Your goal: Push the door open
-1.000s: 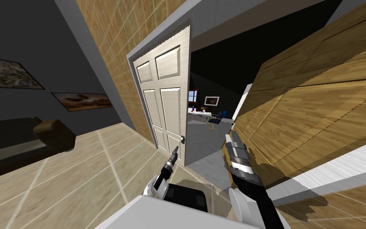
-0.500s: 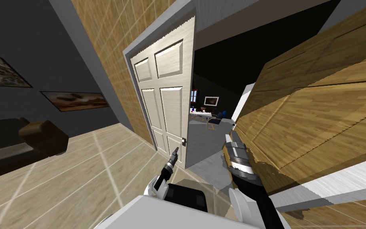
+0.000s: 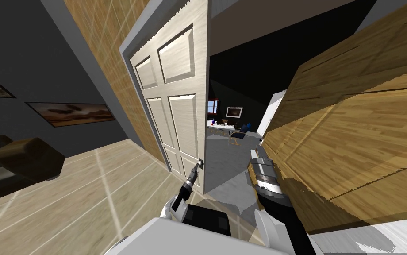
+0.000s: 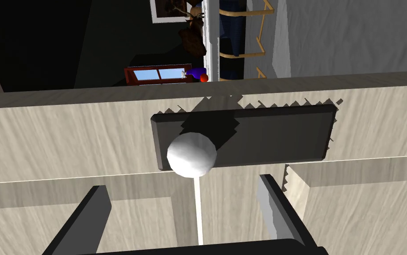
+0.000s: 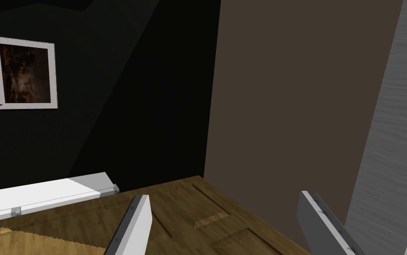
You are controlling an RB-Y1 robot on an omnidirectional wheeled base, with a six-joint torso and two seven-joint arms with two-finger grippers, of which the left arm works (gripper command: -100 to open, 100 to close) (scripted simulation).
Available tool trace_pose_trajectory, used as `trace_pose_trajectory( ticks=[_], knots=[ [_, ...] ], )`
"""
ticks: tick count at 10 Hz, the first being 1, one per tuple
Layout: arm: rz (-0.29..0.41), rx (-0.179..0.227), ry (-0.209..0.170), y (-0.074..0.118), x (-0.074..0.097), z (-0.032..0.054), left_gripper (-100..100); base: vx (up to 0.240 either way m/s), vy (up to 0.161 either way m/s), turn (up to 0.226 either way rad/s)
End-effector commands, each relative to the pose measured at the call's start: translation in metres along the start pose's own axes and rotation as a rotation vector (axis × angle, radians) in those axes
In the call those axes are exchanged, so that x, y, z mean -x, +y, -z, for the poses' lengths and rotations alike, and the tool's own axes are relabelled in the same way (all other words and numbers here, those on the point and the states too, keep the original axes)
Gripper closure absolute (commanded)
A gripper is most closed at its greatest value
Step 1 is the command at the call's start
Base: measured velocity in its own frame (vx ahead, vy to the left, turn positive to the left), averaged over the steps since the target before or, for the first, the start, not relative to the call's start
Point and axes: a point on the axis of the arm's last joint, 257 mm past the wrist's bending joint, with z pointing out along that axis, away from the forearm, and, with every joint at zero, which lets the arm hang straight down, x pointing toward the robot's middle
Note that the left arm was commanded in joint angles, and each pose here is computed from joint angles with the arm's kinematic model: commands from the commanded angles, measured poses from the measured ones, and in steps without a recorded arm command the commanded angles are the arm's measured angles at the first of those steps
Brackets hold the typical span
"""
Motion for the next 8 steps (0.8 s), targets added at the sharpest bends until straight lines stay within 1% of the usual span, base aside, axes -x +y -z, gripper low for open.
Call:
trace_pose_trajectory(
  ticks=[1, 3, 4, 5, 8],
  knots=[
    [0.001, 0.001, -0.005, 0.0005, 0.0011, -0.0013, -100, 0.207, -0.060, -0.033],
    [0.002, 0.001, -0.010, 0.0009, 0.0017, -0.0024, -100, 0.171, -0.057, -0.026],
    [0.002, 0.001, -0.009, 0.0007, 0.0012, -0.0018, -100, 0.068, -0.022, 0.010],
    [0.002, 0.001, -0.009, 0.0007, 0.0012, -0.0018, 100, -0.015, 0.002, -0.006],
    [0.002, 0.001, -0.009, 0.0007, 0.0012, -0.0018, 100, -0.016, 0.006, -0.005]
  ],
)
